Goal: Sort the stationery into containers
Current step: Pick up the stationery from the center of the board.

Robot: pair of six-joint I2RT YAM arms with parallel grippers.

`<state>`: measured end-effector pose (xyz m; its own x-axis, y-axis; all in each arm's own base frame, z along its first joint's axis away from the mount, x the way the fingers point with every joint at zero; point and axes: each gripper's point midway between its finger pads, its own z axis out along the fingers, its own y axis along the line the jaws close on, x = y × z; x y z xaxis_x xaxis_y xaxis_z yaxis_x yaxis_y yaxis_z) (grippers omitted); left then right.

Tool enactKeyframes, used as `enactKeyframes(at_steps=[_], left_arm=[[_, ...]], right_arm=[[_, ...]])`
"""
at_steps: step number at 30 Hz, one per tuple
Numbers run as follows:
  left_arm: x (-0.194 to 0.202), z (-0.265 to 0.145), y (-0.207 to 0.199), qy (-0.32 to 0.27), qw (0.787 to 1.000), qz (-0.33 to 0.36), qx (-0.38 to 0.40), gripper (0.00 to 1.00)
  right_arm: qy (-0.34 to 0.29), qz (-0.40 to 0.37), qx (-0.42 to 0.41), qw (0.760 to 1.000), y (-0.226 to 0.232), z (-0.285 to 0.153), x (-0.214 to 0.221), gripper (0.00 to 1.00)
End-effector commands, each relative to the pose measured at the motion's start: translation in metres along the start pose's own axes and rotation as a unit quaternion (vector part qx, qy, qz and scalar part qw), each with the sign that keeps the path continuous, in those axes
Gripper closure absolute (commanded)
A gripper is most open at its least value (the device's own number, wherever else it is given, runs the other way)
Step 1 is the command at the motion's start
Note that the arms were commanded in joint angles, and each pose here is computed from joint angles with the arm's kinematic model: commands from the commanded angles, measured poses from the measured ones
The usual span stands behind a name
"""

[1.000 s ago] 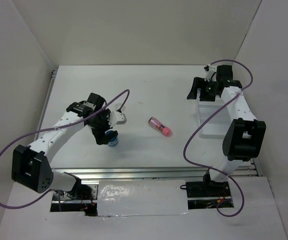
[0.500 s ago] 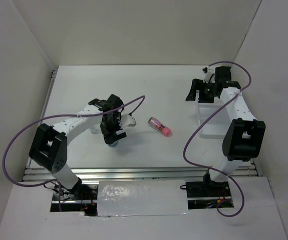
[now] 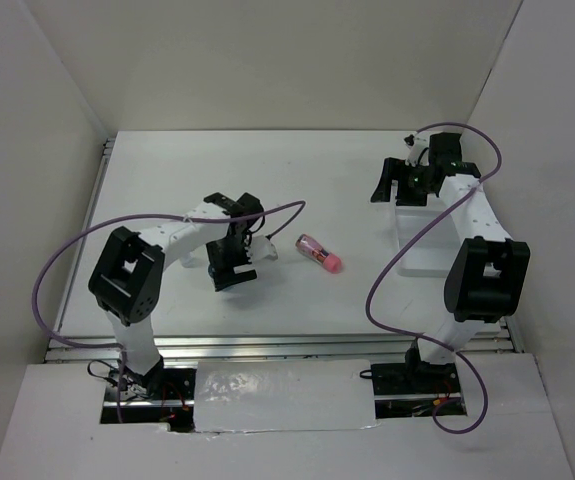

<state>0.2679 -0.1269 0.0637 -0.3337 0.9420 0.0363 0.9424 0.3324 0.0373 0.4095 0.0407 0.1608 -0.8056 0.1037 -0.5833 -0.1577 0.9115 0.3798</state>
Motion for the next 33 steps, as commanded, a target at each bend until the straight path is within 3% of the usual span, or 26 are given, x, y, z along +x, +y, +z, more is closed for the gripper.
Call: enactKeyframes(at_steps=[1,20,29,33], left_arm=[[0.010,0.000,-0.004,0.040,0.999,0.001,0.013,0.01],[0.005,0.013,-0.001,0.120,0.992,0.028,0.021,0.04],[0.021,0.017,-0.004,0.156,0.987,0.021,0.034,0.26],[0.022,0.014,-0.002,0.155,0.987,0.017,0.031,0.49]], right_arm=[[-0.005,-0.005,-0.011,1.000,0.009,-0.004,-0.002,0.14],[0.009,-0.003,-0.005,1.000,0.004,0.001,0.006,0.15],[0.013,-0.004,-0.008,1.000,0.005,0.003,0.006,0.15],[0.010,-0.007,-0.010,1.000,0.008,0.000,0.004,0.16]])
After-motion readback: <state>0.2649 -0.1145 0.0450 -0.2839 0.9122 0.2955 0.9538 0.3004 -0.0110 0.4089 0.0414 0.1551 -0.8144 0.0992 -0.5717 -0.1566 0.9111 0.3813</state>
